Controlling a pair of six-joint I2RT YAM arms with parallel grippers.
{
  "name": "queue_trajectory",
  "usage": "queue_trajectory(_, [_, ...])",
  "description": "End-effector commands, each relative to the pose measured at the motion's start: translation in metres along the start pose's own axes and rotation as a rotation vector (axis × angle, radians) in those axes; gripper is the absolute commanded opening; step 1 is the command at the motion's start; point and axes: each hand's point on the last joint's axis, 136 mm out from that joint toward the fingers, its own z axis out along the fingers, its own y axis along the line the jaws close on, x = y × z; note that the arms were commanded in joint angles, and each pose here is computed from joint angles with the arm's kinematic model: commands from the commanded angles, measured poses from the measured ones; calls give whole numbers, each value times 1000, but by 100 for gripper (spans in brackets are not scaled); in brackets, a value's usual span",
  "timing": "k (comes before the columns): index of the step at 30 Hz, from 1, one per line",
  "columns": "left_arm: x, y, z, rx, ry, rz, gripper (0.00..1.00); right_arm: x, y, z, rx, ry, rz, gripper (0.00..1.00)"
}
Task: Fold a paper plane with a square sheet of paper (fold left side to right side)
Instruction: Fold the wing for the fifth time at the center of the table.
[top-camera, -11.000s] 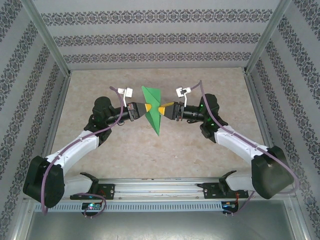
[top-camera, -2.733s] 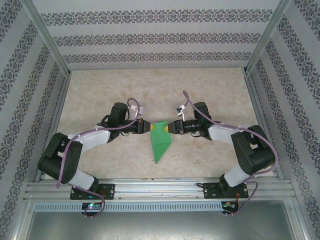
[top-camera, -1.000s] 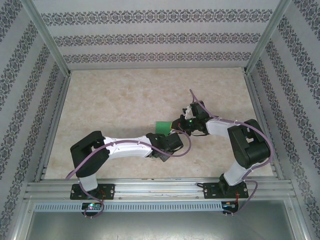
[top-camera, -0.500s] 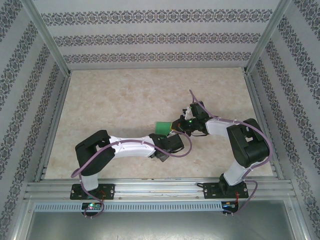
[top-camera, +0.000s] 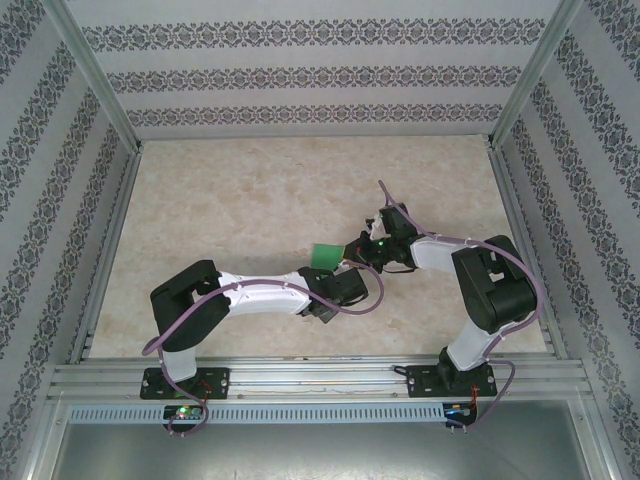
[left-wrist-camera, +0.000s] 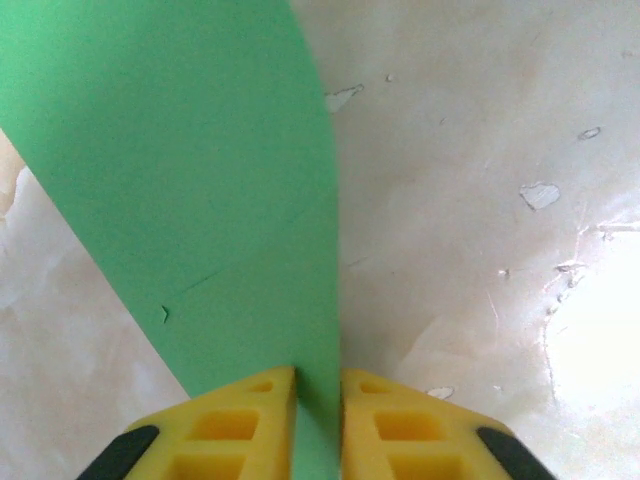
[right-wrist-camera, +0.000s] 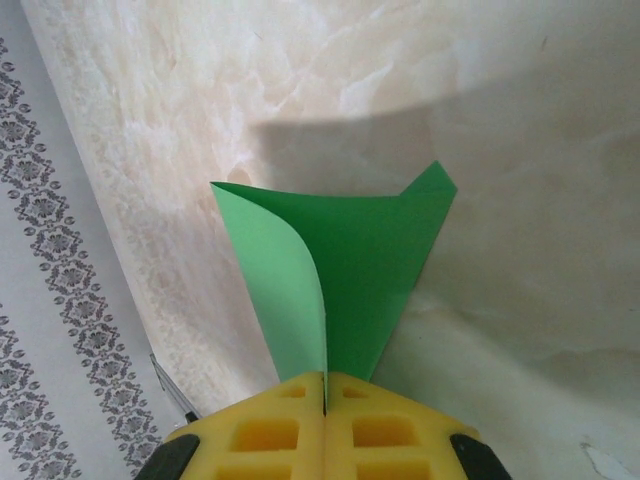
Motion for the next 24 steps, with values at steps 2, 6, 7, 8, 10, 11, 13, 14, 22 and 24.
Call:
queue_trajectory(2, [4, 4, -5, -34, 3, -10, 10, -5, -9, -4, 21, -24, 9, 2])
queue_trajectory(6, [2, 6, -7, -24, -2, -25, 0, -7, -11, -10, 28, -45, -10, 11])
queue_trajectory(7, [1, 5, -8, -14, -4, -30, 0, -9, -11, -13, 32, -53, -17, 13])
queue_trajectory(8, [1, 5, -8, -6, -2, -37, 0, -11, -12, -18, 39, -67, -23, 18])
queue_trajectory(10, [-1, 4, -10, 20, -7, -50, 0, -16, -16, -30, 71, -102, -48, 25])
queue_trajectory(11, [-2, 3, -11, 38, -7, -61, 0, -19, -20, -38, 98, -124, -62, 29])
queue_trajectory(13, [-4, 2, -14, 80, -12, -83, 0, -23, -30, -55, 154, -169, -88, 36])
queue_trajectory(14, [-5, 2, -14, 108, -11, -101, 0, -25, -35, -64, 177, -194, -100, 39])
queue_trajectory(22, [-18, -6, -20, 393, 3, -272, 0, -27, -52, -109, 205, -326, -184, 55])
queue_trajectory(24, [-20, -8, -20, 455, 11, -316, 0, -24, -52, -109, 190, -324, -199, 57])
